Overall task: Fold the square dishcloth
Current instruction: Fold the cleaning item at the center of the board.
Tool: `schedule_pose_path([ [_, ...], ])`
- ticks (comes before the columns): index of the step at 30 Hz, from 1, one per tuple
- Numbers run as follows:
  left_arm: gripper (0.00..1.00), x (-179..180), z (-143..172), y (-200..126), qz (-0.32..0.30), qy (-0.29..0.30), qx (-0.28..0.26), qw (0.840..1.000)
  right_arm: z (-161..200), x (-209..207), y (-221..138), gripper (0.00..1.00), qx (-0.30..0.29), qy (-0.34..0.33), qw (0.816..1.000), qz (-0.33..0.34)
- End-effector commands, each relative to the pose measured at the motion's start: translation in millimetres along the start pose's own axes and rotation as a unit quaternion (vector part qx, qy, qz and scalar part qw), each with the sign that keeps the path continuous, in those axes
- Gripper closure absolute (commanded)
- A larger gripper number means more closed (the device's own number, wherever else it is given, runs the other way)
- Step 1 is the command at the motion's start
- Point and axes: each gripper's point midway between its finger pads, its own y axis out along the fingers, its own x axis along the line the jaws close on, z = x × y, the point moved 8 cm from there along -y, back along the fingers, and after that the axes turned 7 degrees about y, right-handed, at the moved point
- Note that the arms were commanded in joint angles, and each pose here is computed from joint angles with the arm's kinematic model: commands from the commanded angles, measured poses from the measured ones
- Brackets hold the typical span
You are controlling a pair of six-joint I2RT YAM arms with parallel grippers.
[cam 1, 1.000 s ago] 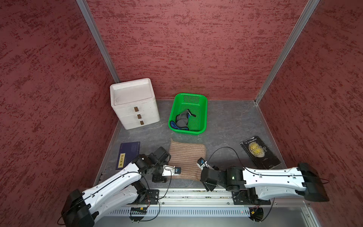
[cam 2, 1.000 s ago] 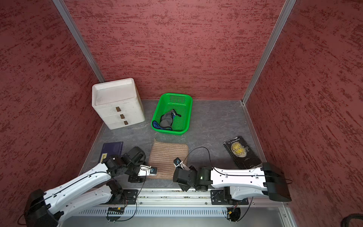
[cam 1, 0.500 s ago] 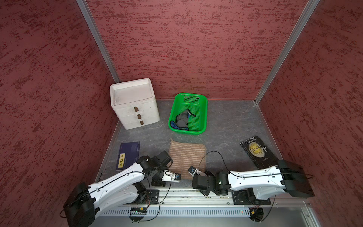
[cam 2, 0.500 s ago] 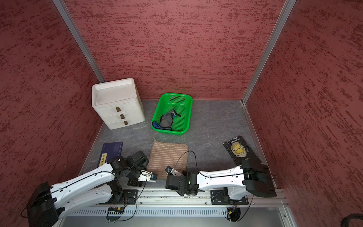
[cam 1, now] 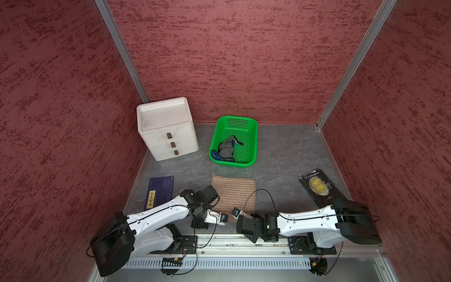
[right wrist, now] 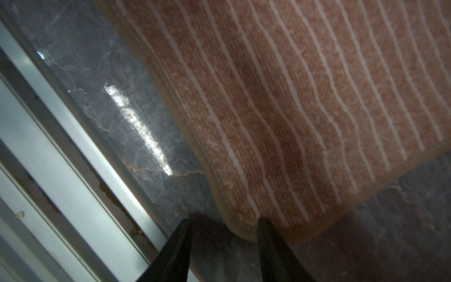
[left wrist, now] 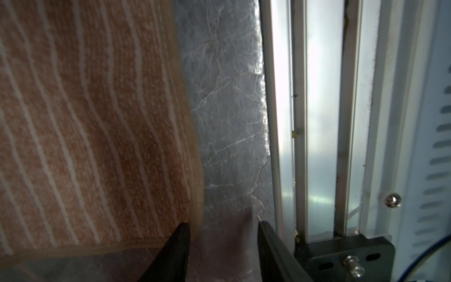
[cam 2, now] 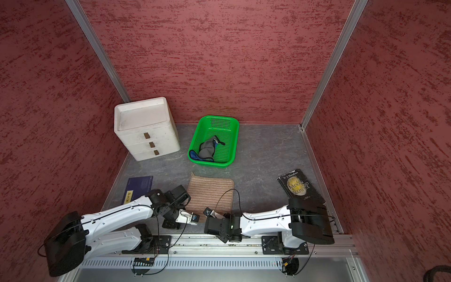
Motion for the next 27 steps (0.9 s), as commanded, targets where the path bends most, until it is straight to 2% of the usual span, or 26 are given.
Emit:
schedule_pose_path([
  [1, 0.57, 11.4, -7.4, -2.7, -0.021, 0.007, -0.004, 1.0, 0.2, -6.1, 6.9, 0.59, 0.007, 0.036, 0.999, 0.005],
  [3, 0.63, 13.5, -7.1, -0.2, -0.022, 0.008, 0.003, 1.0, 1.8, -9.8, 9.5, 0.62, 0.013, 0.046, 0.999, 0.011],
  [6, 0.82, 14.0, -5.3, 2.0, -0.015, 0.009, 0.016, 1.0, 0.1, -11.0, 5.6, 0.7, 0.01, 0.06, 0.998, 0.007],
  [8, 0.94, 13.7, -4.5, 0.7, -0.008, 0.005, 0.024, 1.0, -0.7, -10.8, 1.2, 0.79, 0.004, 0.062, 0.998, -0.002],
  [10, 1.0, 13.1, -4.0, -3.1, -0.007, 0.0, 0.03, 1.0, -0.8, -11.9, -3.0, 0.9, 0.0, 0.064, 0.998, -0.005],
  [12, 1.0, 12.0, -5.0, -8.8, -0.009, -0.004, 0.026, 1.0, -3.3, -12.6, -10.2, 1.0, -0.01, 0.066, 0.998, -0.012],
  [23, 0.99, 0.0, -9.1, -41.7, -0.044, 0.005, -0.022, 0.999, -13.7, -10.9, -38.8, 1.0, -0.023, 0.062, 0.997, -0.04],
  [24, 0.87, -0.4, -9.2, -41.1, -0.048, 0.005, -0.027, 0.998, -14.2, -10.7, -41.6, 1.0, -0.023, 0.06, 0.997, -0.042],
  [27, 0.63, -7.2, -10.2, -31.8, -0.033, 0.02, -0.028, 0.999, -16.3, -11.4, -47.4, 1.0, -0.023, 0.064, 0.997, -0.045],
])
